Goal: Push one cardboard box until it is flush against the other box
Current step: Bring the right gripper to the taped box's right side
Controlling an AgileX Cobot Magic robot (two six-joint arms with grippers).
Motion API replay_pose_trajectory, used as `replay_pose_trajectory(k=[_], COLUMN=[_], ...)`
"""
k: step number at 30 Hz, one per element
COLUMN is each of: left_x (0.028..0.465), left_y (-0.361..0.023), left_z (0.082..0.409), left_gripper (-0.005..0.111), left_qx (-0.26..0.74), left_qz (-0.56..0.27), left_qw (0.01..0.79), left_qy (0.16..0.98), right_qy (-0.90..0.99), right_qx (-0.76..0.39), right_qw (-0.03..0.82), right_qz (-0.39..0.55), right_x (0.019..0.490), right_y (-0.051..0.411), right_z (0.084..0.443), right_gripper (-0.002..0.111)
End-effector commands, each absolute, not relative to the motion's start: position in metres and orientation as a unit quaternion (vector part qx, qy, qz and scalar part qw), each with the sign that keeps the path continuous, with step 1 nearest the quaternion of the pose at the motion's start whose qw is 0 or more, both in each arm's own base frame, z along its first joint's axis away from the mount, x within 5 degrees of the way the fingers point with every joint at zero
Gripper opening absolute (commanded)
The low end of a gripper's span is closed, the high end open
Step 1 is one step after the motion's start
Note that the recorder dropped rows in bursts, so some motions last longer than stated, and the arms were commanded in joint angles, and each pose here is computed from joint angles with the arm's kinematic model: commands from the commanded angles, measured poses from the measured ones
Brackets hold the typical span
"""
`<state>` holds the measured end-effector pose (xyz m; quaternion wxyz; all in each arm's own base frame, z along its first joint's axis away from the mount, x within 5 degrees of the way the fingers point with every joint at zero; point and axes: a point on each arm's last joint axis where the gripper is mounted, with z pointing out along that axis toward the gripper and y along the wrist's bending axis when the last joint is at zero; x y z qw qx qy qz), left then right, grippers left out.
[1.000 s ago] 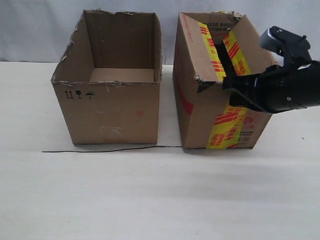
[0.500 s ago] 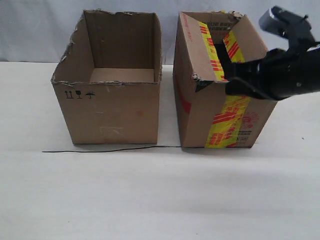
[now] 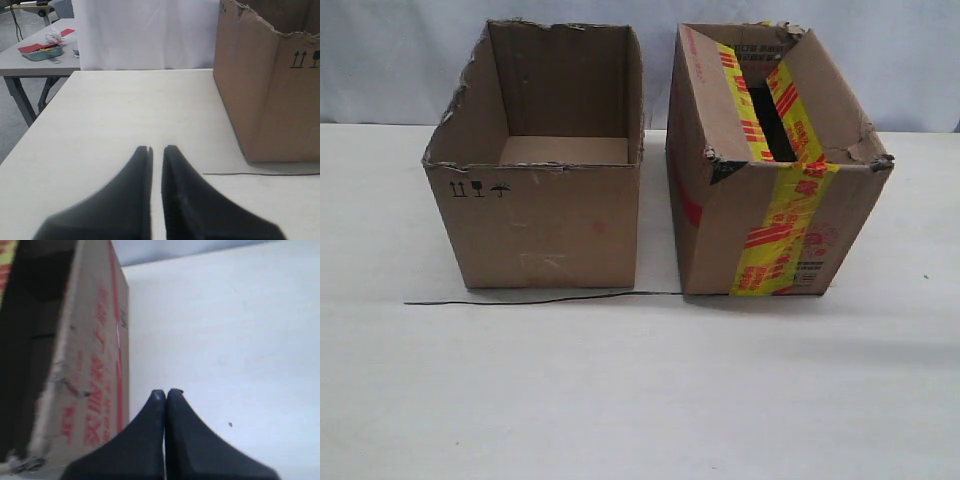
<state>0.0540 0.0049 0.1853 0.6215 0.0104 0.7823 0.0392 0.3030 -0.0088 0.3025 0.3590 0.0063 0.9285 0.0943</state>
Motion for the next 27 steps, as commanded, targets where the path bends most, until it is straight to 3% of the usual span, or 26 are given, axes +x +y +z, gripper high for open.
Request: replay_pose_trajectory(k=[1,9,18,27], left_x=[0.054,0.054,0.054,0.054], left_y=[0.004,0.004,0.004,0.004], left_z=[0.186,0.186,0.186,0.186], left_gripper=[0.000,0.000,0.000,0.000], left_qx=[0.010,0.010,0.010,0.010], left_qz=[0.031,0.031,0.031,0.031], left_qw=[0.626,0.626,0.626,0.626], left_qy=[0.779,0.779,0.779,0.779], right_qy=[0.937,0.911,0.865,0.864], right_qx=[0.034,0.062,0.039,0.018], right_qw=[0.326,0.256,0.182,0.161], right_qz=[0.125,0.317,0.466,0.476], right_x=[0.335,0.421,0.447,0.447], right_y=[-0.031,-0.031,-0.012,0.012], right_z=[0.264,0.171,0.126,0.114], right_gripper=[0.000,0.000,0.000,0.000])
